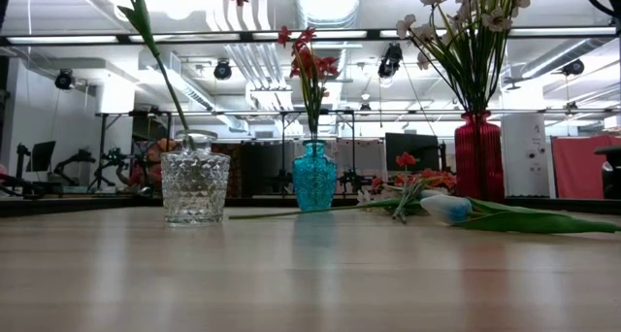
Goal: Sort flowers into vase by color
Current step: Put the left orange flowers into the blue vase
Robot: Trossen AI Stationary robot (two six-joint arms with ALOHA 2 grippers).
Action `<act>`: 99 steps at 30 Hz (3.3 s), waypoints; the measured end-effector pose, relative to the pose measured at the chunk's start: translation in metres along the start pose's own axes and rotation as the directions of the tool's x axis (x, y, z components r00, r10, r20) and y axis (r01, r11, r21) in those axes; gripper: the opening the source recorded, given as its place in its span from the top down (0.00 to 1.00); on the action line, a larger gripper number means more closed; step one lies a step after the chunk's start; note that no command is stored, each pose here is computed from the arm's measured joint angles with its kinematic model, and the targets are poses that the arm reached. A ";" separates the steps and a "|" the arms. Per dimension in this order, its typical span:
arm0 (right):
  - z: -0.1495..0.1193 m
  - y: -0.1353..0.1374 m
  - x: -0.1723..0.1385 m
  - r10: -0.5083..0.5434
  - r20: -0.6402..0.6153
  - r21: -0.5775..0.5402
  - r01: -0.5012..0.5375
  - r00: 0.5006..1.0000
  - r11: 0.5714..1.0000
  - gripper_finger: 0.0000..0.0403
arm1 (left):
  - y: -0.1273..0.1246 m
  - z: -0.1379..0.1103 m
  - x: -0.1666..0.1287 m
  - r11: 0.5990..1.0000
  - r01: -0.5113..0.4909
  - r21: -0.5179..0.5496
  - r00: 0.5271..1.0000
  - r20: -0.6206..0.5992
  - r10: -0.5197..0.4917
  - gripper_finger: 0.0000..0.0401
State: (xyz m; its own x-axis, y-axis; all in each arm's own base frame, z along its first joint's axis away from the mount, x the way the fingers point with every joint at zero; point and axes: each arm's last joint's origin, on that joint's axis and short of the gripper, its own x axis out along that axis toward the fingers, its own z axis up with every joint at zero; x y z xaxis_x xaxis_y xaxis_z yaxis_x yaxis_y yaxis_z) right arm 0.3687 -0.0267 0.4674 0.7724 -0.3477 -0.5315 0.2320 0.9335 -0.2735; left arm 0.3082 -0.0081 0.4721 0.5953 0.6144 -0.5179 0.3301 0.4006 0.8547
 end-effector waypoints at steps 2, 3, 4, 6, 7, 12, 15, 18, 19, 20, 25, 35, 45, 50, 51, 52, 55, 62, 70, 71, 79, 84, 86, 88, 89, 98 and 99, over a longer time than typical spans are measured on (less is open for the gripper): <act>0.000 0.001 0.001 0.037 0.003 0.008 -0.037 0.999 0.999 0.66 | 0.002 0.001 0.000 1.000 -0.002 -0.006 1.000 0.005 0.002 1.00; 0.000 0.001 0.001 0.042 0.003 0.014 -0.042 0.999 0.999 0.70 | 0.002 0.002 0.000 1.000 -0.004 -0.013 1.000 0.007 0.004 1.00; 0.000 0.001 0.001 0.044 0.002 0.018 -0.044 0.999 0.999 0.74 | 0.004 0.002 -0.001 0.999 -0.007 -0.032 1.000 0.010 0.007 1.00; 0.000 0.001 0.001 0.042 0.001 0.018 -0.042 0.999 0.999 0.83 | 0.007 0.003 -0.002 0.996 -0.012 -0.091 1.000 0.019 0.014 0.99; 0.000 0.001 0.001 0.042 0.001 0.018 -0.042 0.999 0.999 0.88 | 0.008 0.003 -0.003 0.994 -0.013 -0.112 1.000 0.021 0.015 0.98; -0.001 0.001 0.001 0.044 -0.002 0.018 -0.044 0.999 0.999 0.94 | 0.010 0.000 -0.007 0.988 -0.003 -0.157 1.000 0.024 0.006 0.85; -0.001 0.000 0.002 0.042 -0.009 0.031 -0.042 0.999 0.999 0.94 | 0.013 -0.002 -0.011 0.985 -0.003 -0.173 0.999 0.045 0.010 0.74; -0.003 -0.003 0.003 0.037 -0.021 0.045 -0.036 0.999 0.998 0.94 | 0.019 -0.005 -0.023 0.973 -0.019 -0.228 0.996 0.080 0.038 0.64; -0.003 -0.004 0.003 0.035 -0.021 0.048 -0.034 0.999 0.998 0.94 | 0.019 -0.008 -0.030 0.970 -0.024 -0.240 0.994 0.093 0.048 0.61; -0.003 -0.004 0.004 0.038 -0.019 0.049 -0.037 0.999 0.998 0.94 | 0.018 -0.010 -0.035 0.969 -0.018 -0.247 0.993 0.106 0.046 0.59; 0.002 -0.005 0.005 0.035 0.036 0.058 -0.037 0.999 0.998 0.94 | 0.013 -0.020 -0.066 0.942 0.052 -0.330 0.979 0.204 0.017 0.55; -0.001 0.007 0.033 0.032 0.126 0.037 -0.037 0.991 0.999 0.94 | -0.002 -0.050 -0.136 0.855 0.192 -0.483 0.917 0.399 0.020 0.61; -0.030 0.023 0.005 0.031 0.423 0.016 -0.042 0.906 0.999 0.94 | -0.037 -0.043 -0.159 0.821 0.272 -0.502 0.914 0.402 -0.057 0.73; -0.057 0.043 -0.010 0.056 0.587 -0.012 -0.061 0.808 0.998 0.94 | -0.063 -0.015 -0.147 0.826 0.248 -0.506 0.931 0.361 -0.059 0.76; -0.061 0.047 -0.015 0.060 0.621 -0.017 -0.063 0.781 0.998 0.94 | -0.070 -0.008 -0.143 0.829 0.248 -0.501 0.932 0.357 -0.063 0.77; -0.065 0.051 -0.018 0.062 0.655 -0.019 -0.066 0.753 0.998 0.94 | -0.077 -0.001 -0.138 0.831 0.248 -0.498 0.933 0.355 -0.065 0.77; -0.075 0.059 -0.027 0.069 0.720 -0.041 -0.056 0.691 0.998 0.94 | -0.098 0.018 -0.124 0.835 0.247 -0.492 0.932 0.357 -0.066 0.78; -0.087 0.074 -0.037 0.098 0.760 -0.056 -0.085 0.643 0.995 0.94 | -0.149 0.043 -0.091 0.809 0.299 -0.505 0.867 0.497 -0.010 0.80; -0.099 0.098 -0.046 0.124 0.842 -0.093 -0.084 0.525 0.992 0.94 | -0.190 0.038 -0.049 0.736 0.372 -0.566 0.588 0.757 0.285 0.81; -0.100 0.101 -0.046 0.123 0.854 -0.095 -0.080 0.506 0.992 0.94 | -0.193 0.036 -0.044 0.717 0.371 -0.590 0.574 0.753 0.322 0.81; -0.103 0.121 -0.033 0.167 0.920 -0.107 -0.182 0.353 0.977 0.94 | -0.207 0.031 -0.004 0.565 0.370 -0.738 0.518 0.669 0.534 0.80; -0.107 0.132 -0.016 0.147 0.938 -0.104 -0.150 0.314 0.983 0.94 | -0.207 0.035 0.009 0.537 0.360 -0.763 0.527 0.641 0.558 0.73; -0.108 0.136 -0.010 0.135 0.946 -0.094 -0.151 0.293 0.984 0.94 | -0.207 0.039 0.015 0.529 0.365 -0.766 0.539 0.637 0.551 0.68; -0.110 0.140 -0.004 0.133 0.948 -0.092 -0.151 0.288 0.984 0.94 | -0.210 0.042 0.020 0.529 0.363 -0.767 0.553 0.634 0.540 0.63; -0.110 0.143 0.000 0.135 0.947 -0.092 -0.155 0.292 0.984 0.94 | -0.210 0.044 0.023 0.527 0.362 -0.769 0.559 0.632 0.537 0.60; -0.099 0.161 0.027 0.140 0.943 -0.103 -0.135 0.303 0.985 0.94 | -0.210 0.050 0.034 0.529 0.345 -0.776 0.579 0.619 0.530 0.48; -0.097 0.162 0.029 0.139 0.943 -0.105 -0.127 0.301 0.986 0.94 | -0.210 0.050 0.034 0.529 0.345 -0.776 0.579 0.619 0.530 0.49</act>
State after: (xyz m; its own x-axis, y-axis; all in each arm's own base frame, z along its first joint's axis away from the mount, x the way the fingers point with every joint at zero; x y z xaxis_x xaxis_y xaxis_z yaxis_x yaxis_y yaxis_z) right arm 0.3711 0.1060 0.3299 0.8225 0.1080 0.5585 0.0687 0.9557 -0.2861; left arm 0.2957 -0.1057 0.2766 0.9734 0.1475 0.1756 -0.1885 0.9508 0.2458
